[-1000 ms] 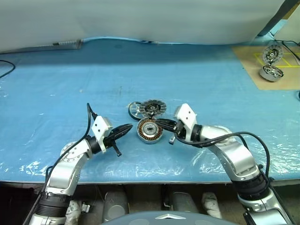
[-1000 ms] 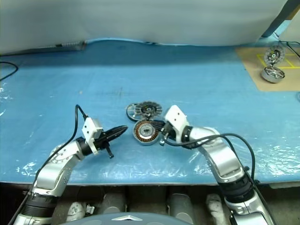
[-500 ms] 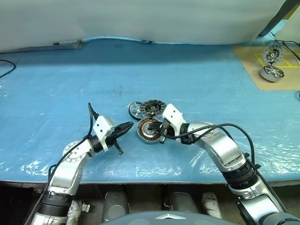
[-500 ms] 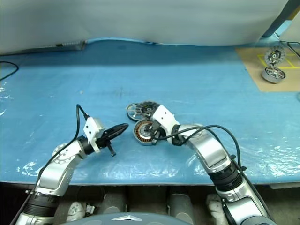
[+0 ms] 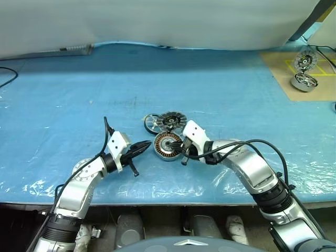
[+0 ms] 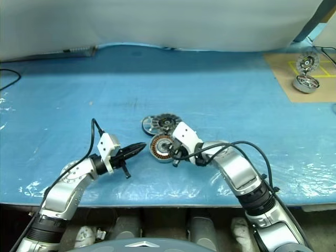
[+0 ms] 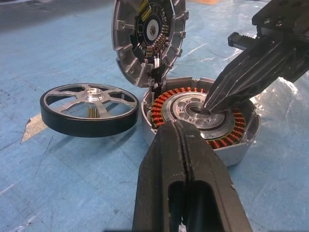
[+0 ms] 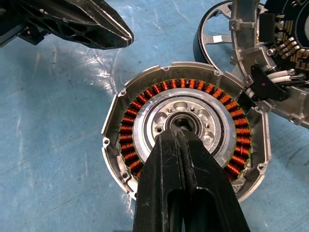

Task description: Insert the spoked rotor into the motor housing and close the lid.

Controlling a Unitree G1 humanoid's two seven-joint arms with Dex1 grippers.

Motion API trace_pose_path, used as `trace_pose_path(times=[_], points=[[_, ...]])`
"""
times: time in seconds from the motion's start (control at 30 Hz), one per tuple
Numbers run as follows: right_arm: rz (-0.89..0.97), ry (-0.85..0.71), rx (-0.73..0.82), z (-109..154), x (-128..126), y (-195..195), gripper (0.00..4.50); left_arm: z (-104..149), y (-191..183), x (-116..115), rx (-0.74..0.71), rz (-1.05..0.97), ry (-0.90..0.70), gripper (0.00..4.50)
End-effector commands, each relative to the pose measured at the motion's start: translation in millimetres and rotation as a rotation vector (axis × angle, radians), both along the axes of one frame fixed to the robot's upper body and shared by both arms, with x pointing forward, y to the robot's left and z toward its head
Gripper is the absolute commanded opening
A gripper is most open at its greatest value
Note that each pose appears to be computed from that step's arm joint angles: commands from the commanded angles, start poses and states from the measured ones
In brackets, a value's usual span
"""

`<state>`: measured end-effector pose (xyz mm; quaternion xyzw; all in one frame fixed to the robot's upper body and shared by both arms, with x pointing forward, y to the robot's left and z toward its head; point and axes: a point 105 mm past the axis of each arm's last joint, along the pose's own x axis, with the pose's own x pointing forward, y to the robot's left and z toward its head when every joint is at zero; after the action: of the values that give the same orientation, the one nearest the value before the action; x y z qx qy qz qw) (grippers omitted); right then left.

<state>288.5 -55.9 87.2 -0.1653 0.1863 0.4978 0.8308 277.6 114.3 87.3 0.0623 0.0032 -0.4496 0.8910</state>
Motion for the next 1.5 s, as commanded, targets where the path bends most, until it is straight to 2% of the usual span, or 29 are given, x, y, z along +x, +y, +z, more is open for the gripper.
trace_pose_path(times=[0.03, 0.33, 0.93, 1.27, 1.5], points=[[0.021, -0.017, -0.004, 4, -2, 2, 0.03, 9, -1, 0, -0.010, -0.006, -0.032, 0.00], [-0.016, -0.059, 0.029, 9, 10, 7, 0.03, 5, -1, -2, -0.008, -0.003, -0.020, 0.00], [0.029, -0.024, 0.009, -2, 6, 15, 0.03, -12, 3, -2, -0.003, 0.008, -0.008, 0.00], [-0.067, -0.069, 0.013, 3, 24, 13, 0.03, -19, 4, -3, -0.006, 0.008, -0.005, 0.00], [-0.055, -0.073, 0.080, 17, 21, 18, 0.03, -25, 4, -3, -0.005, 0.004, 0.001, 0.00]])
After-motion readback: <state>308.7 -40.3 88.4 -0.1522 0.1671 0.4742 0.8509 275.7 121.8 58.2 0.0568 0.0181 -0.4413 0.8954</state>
